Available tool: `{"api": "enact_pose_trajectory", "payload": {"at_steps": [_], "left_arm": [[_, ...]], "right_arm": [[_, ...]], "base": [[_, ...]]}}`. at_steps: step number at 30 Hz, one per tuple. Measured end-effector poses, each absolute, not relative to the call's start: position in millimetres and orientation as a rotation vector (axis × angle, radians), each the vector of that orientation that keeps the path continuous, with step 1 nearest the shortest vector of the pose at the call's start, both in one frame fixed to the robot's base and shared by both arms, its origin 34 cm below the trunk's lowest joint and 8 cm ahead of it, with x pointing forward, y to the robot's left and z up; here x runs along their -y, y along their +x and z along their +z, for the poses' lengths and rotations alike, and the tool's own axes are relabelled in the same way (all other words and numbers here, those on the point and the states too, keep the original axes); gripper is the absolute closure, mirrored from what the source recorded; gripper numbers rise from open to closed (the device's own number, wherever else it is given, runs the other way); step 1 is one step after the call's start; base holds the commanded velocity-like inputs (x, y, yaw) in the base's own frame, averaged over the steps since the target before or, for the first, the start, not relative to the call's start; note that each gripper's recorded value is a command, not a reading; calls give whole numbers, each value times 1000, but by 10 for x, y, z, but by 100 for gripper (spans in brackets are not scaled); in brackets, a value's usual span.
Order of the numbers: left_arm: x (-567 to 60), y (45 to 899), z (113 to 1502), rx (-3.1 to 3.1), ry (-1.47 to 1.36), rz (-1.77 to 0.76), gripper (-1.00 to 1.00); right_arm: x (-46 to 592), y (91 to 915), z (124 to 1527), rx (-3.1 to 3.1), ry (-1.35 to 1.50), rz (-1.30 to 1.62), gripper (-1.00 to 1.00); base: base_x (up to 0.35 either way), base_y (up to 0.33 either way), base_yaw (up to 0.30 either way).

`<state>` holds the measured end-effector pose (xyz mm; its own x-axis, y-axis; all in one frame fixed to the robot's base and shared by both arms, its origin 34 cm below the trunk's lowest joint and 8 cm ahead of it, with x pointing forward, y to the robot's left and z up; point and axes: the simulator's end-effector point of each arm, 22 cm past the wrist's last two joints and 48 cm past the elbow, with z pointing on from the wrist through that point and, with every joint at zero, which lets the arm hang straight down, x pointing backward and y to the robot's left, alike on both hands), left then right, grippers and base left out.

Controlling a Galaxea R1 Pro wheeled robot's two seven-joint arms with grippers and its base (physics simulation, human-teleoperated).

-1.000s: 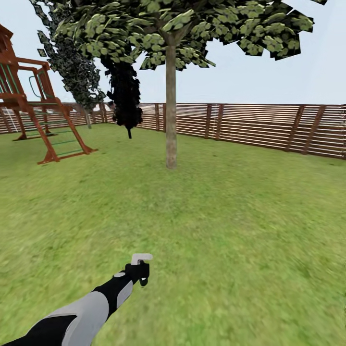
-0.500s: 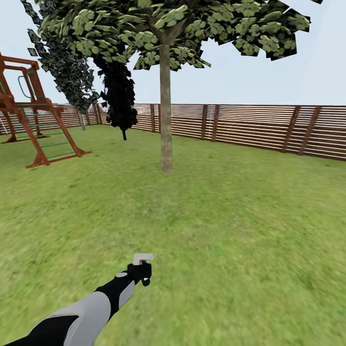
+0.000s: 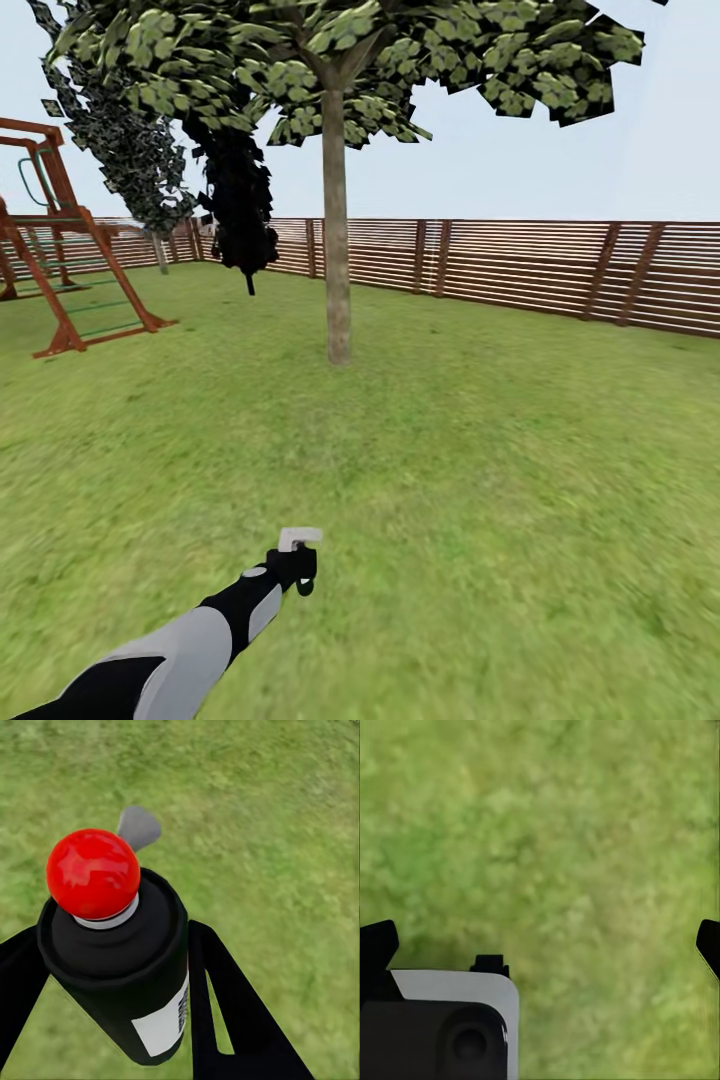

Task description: In the garden, pick up the pesticide atomizer on the floor and spray pesticide onto both trees until each tree trunk is fully covered.

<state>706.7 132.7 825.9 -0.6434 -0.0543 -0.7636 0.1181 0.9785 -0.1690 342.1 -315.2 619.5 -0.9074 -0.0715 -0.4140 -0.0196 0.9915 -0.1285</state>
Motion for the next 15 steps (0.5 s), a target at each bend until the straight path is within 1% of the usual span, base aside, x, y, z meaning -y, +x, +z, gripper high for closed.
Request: {"api": "enact_pose_trajectory", "payload": {"at_steps": [15], "left_arm": [[-1327,7070,8262,-2255,44,-256,100]], "right_arm": [[3152,3418,6194,-2705,-65,-169,-100]], "base": [[350,-1,0]]}}
